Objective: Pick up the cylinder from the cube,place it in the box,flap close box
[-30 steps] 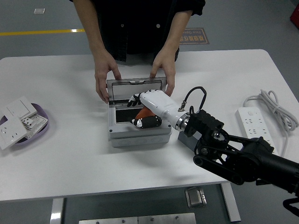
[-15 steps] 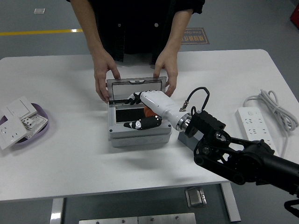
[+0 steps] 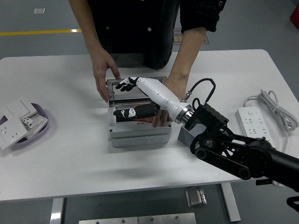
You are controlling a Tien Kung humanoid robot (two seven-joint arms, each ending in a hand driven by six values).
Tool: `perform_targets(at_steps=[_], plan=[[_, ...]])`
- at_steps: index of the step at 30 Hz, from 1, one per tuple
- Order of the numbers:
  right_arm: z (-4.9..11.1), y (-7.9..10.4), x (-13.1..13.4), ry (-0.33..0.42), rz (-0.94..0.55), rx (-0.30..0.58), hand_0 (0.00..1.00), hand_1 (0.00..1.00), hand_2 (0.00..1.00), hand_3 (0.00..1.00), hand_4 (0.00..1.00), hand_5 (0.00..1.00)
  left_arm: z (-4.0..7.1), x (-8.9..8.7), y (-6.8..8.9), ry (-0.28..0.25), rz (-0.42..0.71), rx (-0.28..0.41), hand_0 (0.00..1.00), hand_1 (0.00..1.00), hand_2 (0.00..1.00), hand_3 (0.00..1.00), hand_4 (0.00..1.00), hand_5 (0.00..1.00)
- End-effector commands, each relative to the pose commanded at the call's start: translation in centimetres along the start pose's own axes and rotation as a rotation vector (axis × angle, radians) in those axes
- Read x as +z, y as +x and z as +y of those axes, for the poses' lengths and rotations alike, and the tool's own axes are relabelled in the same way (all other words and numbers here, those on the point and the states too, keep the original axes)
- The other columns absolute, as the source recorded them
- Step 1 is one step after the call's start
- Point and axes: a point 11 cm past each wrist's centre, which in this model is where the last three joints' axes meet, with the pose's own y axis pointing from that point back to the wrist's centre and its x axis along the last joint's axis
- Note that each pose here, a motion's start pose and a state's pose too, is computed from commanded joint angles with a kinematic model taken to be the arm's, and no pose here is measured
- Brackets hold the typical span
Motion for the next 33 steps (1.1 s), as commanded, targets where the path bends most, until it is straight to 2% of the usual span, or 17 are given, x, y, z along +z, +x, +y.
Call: perform_targets(at_steps=[15,26,27,32,33], plan=[[-1.9,3.7,3.1,-0.080,0.057,0.035,0.759,0.649,0.651,0.698,0.979,0.552,0.1,0.5,0.4,-0.005,-0.007,0.007,0.617,0.640,0.629,0.636,0.692,0.249],[-2.3,4.4,6.6,-0.178,0.055,0.029,0.752,0.650,0.646,0.694,0.979,0.557,0.2,0.9,0.6,-0.011,-0.014,0.011,0.617,0.641,0.629,0.635,0.692,0.250],[-2.2,4.3,6.8,-0.181,0.055,0.028,0.705,0.645,0.646,0.693,0.970,0.558,0.2,0.9,0.6,-0.011,-0.014,0.011,0.617,0.641,0.628,0.635,0.692,0.250],[-1.9,3.6,6.7,-0.181,0.059,0.015,0.705,0.645,0.646,0.693,0.970,0.558,0.2,0.8,0.4,-0.011,-0.015,0.007,0.617,0.641,0.628,0.635,0.692,0.250],[-1.8,3.5,6.6,-0.179,0.060,0.012,0.584,0.641,0.645,0.694,0.962,0.556,0.2,0.8,0.4,-0.012,-0.015,0.007,0.617,0.641,0.628,0.637,0.692,0.250]])
